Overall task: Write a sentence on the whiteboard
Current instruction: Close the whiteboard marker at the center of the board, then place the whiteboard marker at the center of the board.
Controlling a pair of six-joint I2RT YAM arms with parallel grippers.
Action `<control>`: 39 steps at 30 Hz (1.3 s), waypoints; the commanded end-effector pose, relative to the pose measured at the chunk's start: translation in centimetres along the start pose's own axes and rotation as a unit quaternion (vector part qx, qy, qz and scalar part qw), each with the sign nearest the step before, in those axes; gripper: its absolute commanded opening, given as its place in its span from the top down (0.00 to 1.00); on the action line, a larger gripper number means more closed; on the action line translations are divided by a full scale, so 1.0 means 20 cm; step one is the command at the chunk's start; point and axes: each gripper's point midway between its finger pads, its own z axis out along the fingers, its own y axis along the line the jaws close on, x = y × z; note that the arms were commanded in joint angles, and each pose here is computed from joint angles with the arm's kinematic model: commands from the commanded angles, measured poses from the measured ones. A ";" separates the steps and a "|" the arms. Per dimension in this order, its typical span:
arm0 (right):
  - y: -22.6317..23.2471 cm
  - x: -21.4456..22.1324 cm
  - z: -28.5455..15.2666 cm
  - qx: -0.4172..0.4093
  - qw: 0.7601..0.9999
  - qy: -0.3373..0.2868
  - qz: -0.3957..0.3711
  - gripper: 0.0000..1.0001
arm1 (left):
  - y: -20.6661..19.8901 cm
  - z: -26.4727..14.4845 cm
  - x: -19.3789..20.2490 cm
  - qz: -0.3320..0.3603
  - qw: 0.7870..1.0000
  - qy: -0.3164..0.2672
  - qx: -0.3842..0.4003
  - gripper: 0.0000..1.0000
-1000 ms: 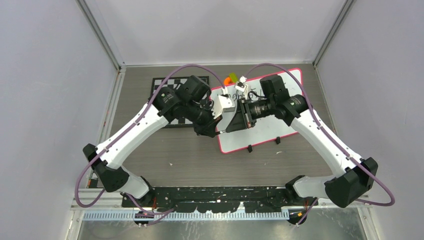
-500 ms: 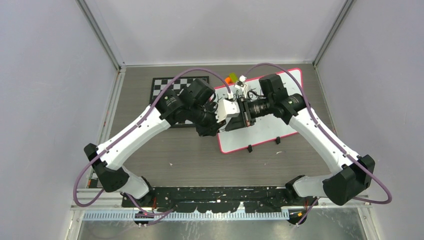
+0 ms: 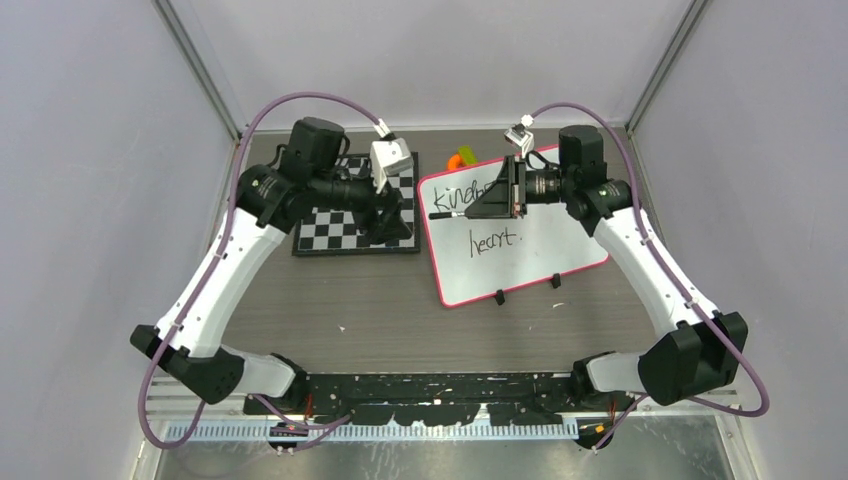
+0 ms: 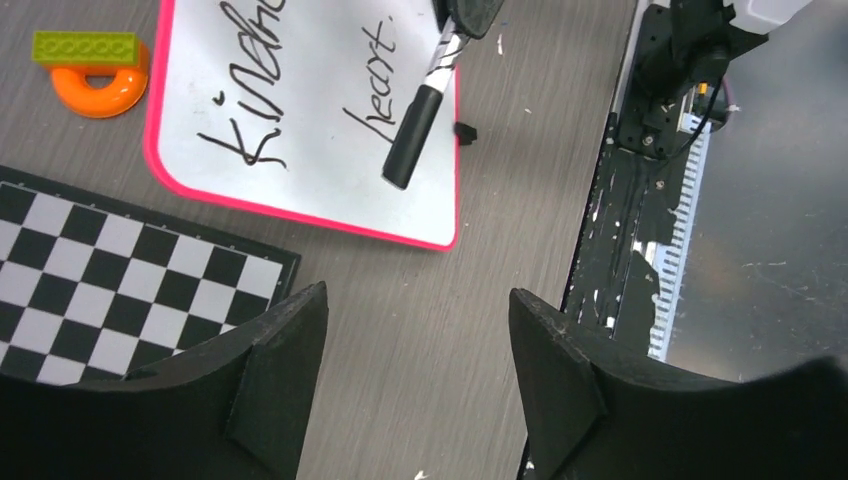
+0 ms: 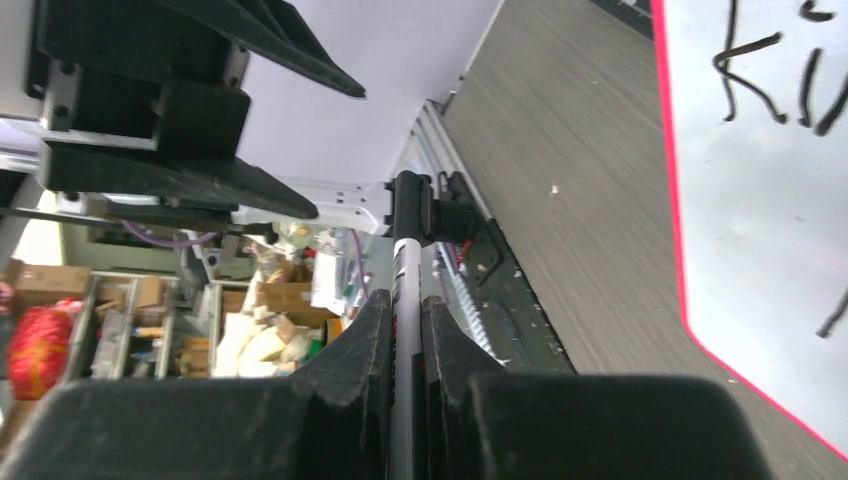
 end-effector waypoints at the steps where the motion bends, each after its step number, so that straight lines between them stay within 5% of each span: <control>1: 0.20 -0.06 0.00 -0.075 0.996 -0.020 0.031 1.00 | -0.05 0.00 -0.11 0.025 0.998 -0.059 0.018 0.30; 12: 0.25 0.09 0.14 -0.087 0.993 0.040 0.065 1.00 | -0.08 0.10 0.02 0.249 0.967 0.044 -0.046 0.33; 20: 0.27 0.15 0.14 -0.081 0.994 0.055 0.042 1.00 | -0.06 0.14 0.07 0.256 0.963 0.065 -0.053 0.66; 27: 0.26 0.17 0.15 -0.067 0.996 0.059 0.017 1.00 | -0.15 0.16 0.01 0.208 0.977 0.037 -0.017 0.98; 33: 0.29 0.23 0.17 -0.056 0.994 0.082 -0.036 1.00 | -0.35 0.23 -0.09 0.111 0.990 -0.007 0.085 1.00; 39: 0.31 0.30 0.17 -0.046 0.990 0.106 -0.081 1.00 | -0.53 0.23 -0.20 0.038 0.981 -0.046 0.184 1.00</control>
